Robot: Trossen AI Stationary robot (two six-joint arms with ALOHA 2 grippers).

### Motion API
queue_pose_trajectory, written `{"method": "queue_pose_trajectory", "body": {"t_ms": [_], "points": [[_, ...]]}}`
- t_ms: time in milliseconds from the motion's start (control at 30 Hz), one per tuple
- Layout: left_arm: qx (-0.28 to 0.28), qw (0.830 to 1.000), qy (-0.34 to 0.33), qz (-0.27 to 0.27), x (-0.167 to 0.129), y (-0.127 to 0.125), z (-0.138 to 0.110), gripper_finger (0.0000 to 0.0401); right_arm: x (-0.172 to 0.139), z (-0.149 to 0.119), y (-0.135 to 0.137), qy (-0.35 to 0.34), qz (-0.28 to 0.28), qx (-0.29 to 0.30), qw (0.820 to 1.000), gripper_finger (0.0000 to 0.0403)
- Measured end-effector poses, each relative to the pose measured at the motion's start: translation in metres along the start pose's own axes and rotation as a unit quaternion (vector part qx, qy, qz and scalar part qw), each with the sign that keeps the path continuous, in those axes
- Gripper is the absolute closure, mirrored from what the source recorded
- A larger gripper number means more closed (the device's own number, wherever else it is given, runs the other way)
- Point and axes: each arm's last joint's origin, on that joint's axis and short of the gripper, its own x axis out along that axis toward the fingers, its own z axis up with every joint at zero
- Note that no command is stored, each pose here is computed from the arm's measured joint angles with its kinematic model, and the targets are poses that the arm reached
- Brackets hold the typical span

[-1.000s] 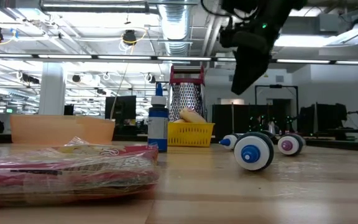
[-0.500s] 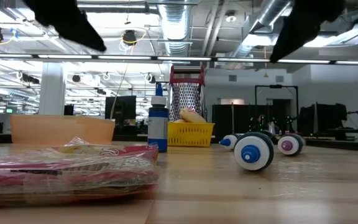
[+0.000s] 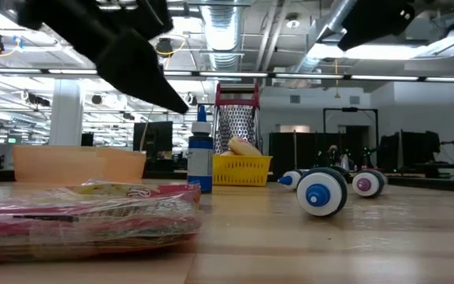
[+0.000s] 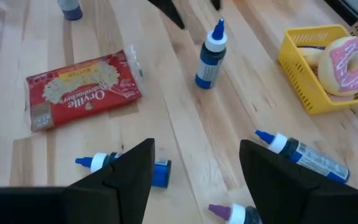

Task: Pick & Place Food Item
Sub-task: Put the middle blue food coloring bottle into the transparent bin

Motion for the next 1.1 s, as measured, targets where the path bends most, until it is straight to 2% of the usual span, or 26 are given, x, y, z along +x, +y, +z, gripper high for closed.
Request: {"method": "queue_pose_trajectory", "body": {"t_ms": [333,667,1100], "points": [[-0.047,0.998,0.01,-0.044,0.021,0.029,0.003,0.0159,-0.006,-0.005,0.006,-0.008,0.005,-0.012,1.0,0.0175],[-0.06,0.995,0.004,-0.074,0.021,0.028,0.005,0.0159,-0.01,-0.007,0.01,-0.015,0.008,-0.014,1.0,0.0175],[-0.067,0.995,0.007,-0.074,0.021,0.028,0.001,0.016,-0.01,-0.006,0.01,-0.018,0.01,-0.011,1.0,0.0175]]}}
